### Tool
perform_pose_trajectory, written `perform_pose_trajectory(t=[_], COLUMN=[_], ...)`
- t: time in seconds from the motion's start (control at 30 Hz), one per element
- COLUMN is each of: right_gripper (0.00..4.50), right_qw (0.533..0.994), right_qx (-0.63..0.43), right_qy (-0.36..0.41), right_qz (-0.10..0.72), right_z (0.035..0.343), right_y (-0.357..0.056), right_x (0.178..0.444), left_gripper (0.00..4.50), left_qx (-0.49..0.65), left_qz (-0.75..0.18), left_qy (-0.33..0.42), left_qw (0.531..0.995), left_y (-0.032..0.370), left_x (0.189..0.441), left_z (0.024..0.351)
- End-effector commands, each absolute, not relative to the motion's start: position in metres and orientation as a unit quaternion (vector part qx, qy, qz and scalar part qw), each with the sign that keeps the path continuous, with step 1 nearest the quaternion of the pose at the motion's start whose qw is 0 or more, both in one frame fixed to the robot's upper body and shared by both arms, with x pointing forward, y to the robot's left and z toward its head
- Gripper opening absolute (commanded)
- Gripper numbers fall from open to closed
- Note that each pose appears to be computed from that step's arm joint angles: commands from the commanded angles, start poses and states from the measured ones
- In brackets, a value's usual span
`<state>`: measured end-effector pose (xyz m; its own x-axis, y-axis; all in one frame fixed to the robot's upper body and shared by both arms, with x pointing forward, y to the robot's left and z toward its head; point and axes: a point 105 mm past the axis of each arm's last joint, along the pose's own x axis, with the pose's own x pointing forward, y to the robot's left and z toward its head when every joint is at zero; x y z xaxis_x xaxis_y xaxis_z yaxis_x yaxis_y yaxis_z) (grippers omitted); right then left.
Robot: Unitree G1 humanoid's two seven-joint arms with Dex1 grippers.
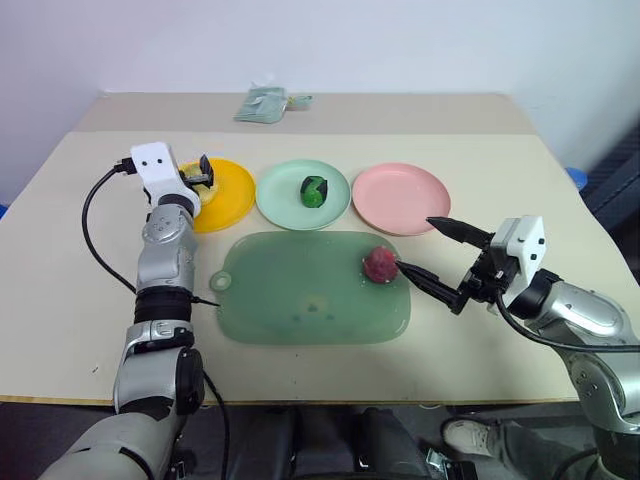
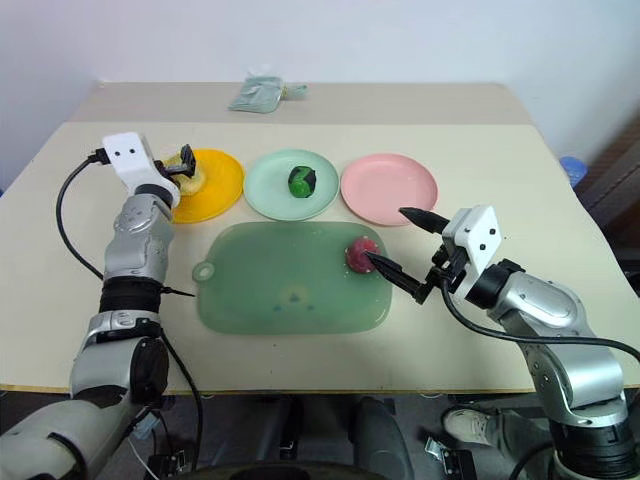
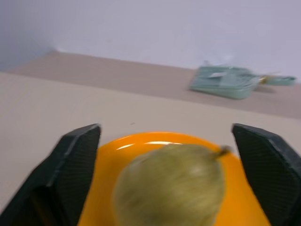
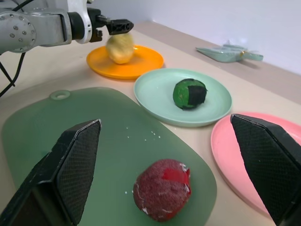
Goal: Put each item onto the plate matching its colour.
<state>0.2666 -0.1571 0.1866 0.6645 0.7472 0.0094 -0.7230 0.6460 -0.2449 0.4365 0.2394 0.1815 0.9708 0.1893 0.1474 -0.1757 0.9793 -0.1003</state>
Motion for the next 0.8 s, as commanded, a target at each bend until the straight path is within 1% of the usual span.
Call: perform_pose_trajectory(t=[0.03,0.1,0.17,0.23,0.27,0.37,0.47,0.57,0.8], right_gripper=[4.5,4.5,4.5,4.5,4.5,4.5,4.5,4.5,4.5], right_qw=[0.901,0.9,0.901,0.905,0.906,0.915,0.92,0.922,0.923], right_qx=[-0.111,-0.103,-0.093,-0.084,-0.082,-0.067,-0.06,-0.062,-0.065], right_qy=[-0.075,-0.07,-0.058,-0.044,-0.041,-0.012,0.008,0.019,0.052], right_qz=[0.412,0.418,0.419,0.414,0.412,0.397,0.388,0.381,0.376], right_z=[0.198,0.199,0.196,0.191,0.19,0.173,0.157,0.144,0.116], right_y=[-0.148,-0.142,-0.134,-0.128,-0.127,-0.122,-0.12,-0.12,-0.126], right_x=[0.266,0.266,0.27,0.276,0.277,0.291,0.3,0.307,0.318], left_gripper=[4.46,4.46,4.46,4.46,4.46,4.46,4.46,4.46,4.46], left_qx=[-0.044,-0.05,-0.037,-0.041,-0.044,-0.011,0.014,0.03,0.055], left_qz=[0.043,-0.005,-0.083,-0.193,-0.224,-0.344,-0.413,-0.453,-0.468], left_qy=[-0.135,-0.153,-0.166,-0.178,-0.177,-0.127,-0.095,-0.071,-0.054], left_qw=[0.989,0.987,0.982,0.964,0.957,0.93,0.906,0.888,0.88], left_y=[0.231,0.223,0.21,0.192,0.187,0.19,0.196,0.2,0.204], left_x=[0.427,0.415,0.391,0.363,0.354,0.31,0.283,0.269,0.261], left_z=[0.21,0.217,0.22,0.22,0.219,0.204,0.199,0.196,0.195])
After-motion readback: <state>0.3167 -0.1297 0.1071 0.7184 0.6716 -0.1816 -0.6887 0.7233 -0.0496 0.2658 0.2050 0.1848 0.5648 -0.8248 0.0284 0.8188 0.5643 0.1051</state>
